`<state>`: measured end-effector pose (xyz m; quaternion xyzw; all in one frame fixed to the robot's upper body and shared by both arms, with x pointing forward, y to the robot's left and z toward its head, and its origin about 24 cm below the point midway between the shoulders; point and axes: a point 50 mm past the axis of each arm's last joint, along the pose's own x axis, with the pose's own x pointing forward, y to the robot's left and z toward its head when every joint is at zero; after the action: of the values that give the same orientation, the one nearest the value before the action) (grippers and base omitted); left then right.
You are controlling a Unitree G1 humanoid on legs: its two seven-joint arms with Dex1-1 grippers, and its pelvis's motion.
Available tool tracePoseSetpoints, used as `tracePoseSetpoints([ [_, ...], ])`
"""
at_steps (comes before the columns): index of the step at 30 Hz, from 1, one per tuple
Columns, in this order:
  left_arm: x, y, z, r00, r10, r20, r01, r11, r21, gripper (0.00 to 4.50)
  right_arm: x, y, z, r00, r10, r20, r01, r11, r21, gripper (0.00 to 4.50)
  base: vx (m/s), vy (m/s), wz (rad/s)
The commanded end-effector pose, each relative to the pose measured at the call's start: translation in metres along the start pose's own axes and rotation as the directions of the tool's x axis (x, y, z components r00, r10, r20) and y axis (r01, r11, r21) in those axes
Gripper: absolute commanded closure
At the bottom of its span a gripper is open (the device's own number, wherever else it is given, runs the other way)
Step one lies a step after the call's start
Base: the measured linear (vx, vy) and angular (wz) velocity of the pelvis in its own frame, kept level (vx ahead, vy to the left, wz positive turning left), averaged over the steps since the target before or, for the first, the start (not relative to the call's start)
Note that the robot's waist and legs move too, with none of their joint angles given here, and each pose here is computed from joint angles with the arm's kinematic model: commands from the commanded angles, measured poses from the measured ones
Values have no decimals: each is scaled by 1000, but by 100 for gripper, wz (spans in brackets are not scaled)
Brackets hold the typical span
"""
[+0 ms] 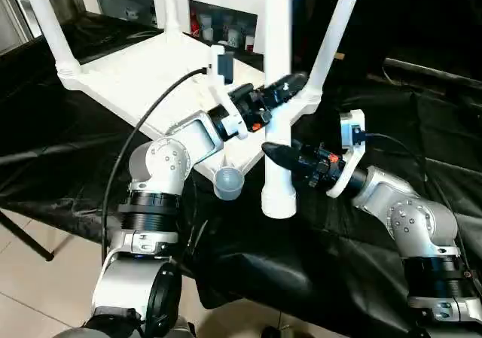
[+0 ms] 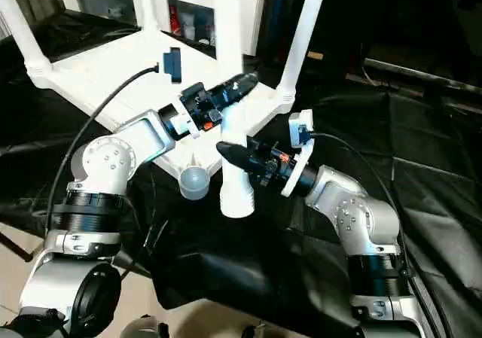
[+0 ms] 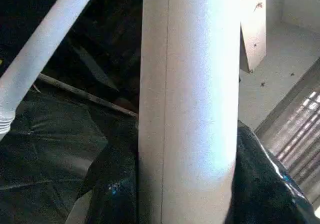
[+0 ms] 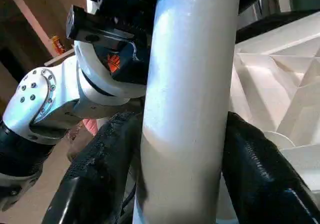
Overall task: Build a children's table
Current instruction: Pick table leg
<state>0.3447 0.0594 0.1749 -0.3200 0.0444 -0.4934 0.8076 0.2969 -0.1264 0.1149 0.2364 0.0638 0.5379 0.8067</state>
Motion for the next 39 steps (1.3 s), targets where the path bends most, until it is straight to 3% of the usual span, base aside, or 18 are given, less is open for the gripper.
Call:
tracePoseSetpoints([
  [1, 5, -5, 4, 1000, -7, -15, 8, 999, 34, 267, 2, 1, 6, 1000, 8, 3, -8, 1000, -21, 151, 0, 0, 0],
  [9, 7, -3, 1, 1000, 10, -26, -8, 998, 57, 268, 2, 1, 5, 999, -3, -32, 1, 999, -44, 75, 0, 0, 0],
  [12, 7, -3, 1, 999, 16, -33, -14, 997, 70, 268, 1, -1, 4, 997, -12, -73, 9, 999, -40, 63, 0, 0, 0],
  [14, 6, -4, 0, 998, 10, -57, -5, 995, 96, 268, 1, -7, 1, 987, -59, -151, 51, 997, -51, 26, 0, 0, 0],
  [15, 6, -4, 0, 998, 10, -57, -5, 995, 96, 268, 1, -7, 1, 987, -59, -151, 51, 997, -51, 22, 0, 0, 0],
  [25, 11, -12, -6, 986, -53, -158, 81, 981, 174, 268, 1, -11, -3, 957, -105, -269, 118, 993, 32, 21, 0, 0, 0],
  [39, 12, -15, -1, 987, -70, -143, 96, 979, 179, 268, 1, -10, -13, 936, -85, -342, 117, 990, 76, 21, 0, 0, 0],
])
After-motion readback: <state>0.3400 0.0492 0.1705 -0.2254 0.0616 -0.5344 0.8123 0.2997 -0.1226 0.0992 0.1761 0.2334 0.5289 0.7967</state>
